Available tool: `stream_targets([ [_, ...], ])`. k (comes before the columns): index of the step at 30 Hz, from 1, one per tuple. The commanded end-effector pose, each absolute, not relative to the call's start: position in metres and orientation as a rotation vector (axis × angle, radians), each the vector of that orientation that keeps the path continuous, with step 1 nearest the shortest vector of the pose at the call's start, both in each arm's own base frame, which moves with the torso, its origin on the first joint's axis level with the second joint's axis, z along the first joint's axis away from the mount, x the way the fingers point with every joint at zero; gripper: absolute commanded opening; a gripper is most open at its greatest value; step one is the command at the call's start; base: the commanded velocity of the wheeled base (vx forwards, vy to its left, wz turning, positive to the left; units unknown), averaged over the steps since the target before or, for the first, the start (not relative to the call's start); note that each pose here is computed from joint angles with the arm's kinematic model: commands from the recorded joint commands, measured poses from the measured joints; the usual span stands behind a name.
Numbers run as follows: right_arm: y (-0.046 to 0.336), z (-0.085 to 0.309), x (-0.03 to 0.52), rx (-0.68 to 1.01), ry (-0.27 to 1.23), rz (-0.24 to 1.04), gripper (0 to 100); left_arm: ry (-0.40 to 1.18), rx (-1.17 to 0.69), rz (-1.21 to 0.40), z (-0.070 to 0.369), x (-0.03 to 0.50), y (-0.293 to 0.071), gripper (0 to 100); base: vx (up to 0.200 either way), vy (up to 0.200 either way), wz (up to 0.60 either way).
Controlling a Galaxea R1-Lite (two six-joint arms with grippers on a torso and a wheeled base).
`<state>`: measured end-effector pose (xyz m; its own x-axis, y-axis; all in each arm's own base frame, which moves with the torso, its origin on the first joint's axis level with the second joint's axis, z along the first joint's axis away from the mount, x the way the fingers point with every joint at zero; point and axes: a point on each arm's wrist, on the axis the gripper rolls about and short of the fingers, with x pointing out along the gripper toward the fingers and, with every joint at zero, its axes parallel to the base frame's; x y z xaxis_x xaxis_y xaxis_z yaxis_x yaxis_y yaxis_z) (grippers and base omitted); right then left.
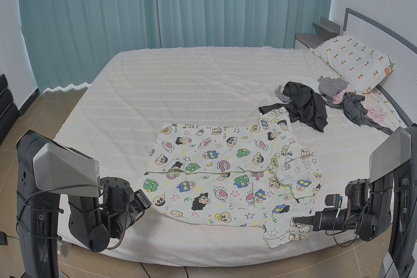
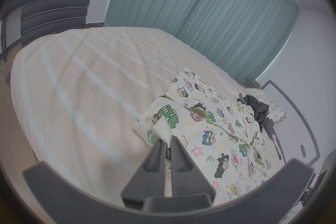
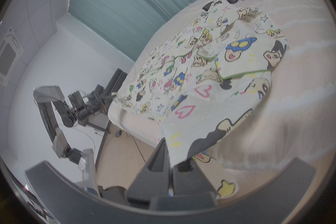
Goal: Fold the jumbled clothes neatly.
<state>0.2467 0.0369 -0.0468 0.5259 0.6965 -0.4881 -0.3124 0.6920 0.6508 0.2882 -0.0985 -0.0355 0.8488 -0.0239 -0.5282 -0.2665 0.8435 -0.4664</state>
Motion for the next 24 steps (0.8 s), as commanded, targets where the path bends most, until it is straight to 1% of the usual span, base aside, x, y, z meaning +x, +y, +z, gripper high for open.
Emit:
stream_targets([
  [1, 0.04, -0.015, 0.261, 0.576, 0.686, 0.647, 0, 0.472, -0.586, 0.123, -0.008, 0.318, -0.102, 0, 0.0, 0.0, 0.0],
  [12, 0.037, -0.013, 0.284, 0.649, 0.644, 0.621, 0, 0.501, -0.587, 0.152, 0.02, 0.362, -0.111, 0, 0.0, 0.0, 0.0],
  [19, 0.035, -0.019, 0.305, 0.658, 0.634, 0.606, 0, 0.52, -0.608, 0.213, 0.028, 0.394, -0.102, 0, 0.0, 0.0, 0.0],
  [24, 0.033, -0.022, 0.328, 0.655, 0.628, 0.544, 0, 0.571, -0.613, 0.233, 0.027, 0.416, -0.094, 0, 0.0, 0.0, 0.0],
])
